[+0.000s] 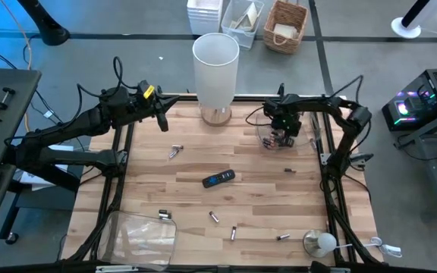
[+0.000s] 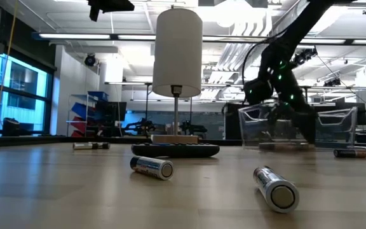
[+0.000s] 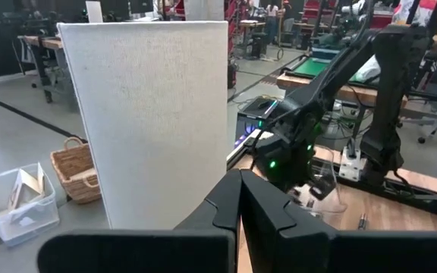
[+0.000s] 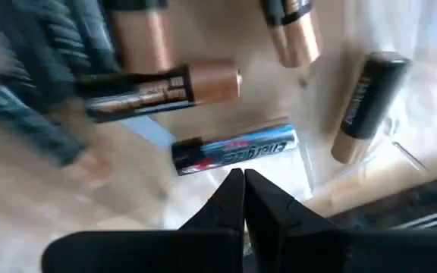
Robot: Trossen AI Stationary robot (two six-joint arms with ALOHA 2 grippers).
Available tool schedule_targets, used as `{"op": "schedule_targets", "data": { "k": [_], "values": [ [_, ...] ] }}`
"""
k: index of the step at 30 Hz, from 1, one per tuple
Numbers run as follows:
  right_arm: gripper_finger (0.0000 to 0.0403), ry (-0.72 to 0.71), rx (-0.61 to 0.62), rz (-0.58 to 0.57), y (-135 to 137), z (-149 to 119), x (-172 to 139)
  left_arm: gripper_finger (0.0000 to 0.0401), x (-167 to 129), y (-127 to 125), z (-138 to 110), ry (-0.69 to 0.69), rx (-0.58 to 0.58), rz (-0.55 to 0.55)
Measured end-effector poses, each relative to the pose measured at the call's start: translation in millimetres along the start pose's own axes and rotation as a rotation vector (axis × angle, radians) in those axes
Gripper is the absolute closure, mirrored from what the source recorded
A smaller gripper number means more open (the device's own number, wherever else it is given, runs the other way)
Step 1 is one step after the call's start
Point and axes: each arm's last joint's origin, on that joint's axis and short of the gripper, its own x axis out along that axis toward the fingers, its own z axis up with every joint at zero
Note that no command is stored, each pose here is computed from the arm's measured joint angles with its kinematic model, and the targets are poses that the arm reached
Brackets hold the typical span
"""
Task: Sort batteries
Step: Put the silver battery into the bottom transparent bin
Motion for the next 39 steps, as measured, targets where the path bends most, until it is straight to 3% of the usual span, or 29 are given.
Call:
{"op": "schedule_targets", "data": {
  "k": [8,10,15,25,32,39],
  "values": [
    [0.0402,-0.117,0.151,0.022,-9.8,-27.1,-30.6,0.0400,0.5,3.6,0.1,0.000,-0.002,0.019],
    [0.0402,-0.147,0.191,0.079,-9.8,-30.4,-34.7,0.0400,0.7,5.6,0.2,-0.001,-0.003,0.029],
    [0.0394,-0.122,0.577,0.198,-19.7,-33.7,-30.6,0.0400,1.1,9.3,0.3,-0.001,-0.006,0.049],
    [0.0277,-0.049,0.857,0.179,-14.2,-42.7,7.8,0.0400,1.3,10.7,0.4,-0.001,-0.007,0.047],
    [0.0239,-0.029,0.973,0.125,-8.4,-47.8,24.7,0.0400,1.3,10.7,0.4,-0.001,-0.006,0.046],
    [0.0239,-0.056,0.905,0.189,-5.9,-45.7,28.1,0.0400,1.3,10.7,0.4,-0.001,-0.007,0.046]
  ]
}}
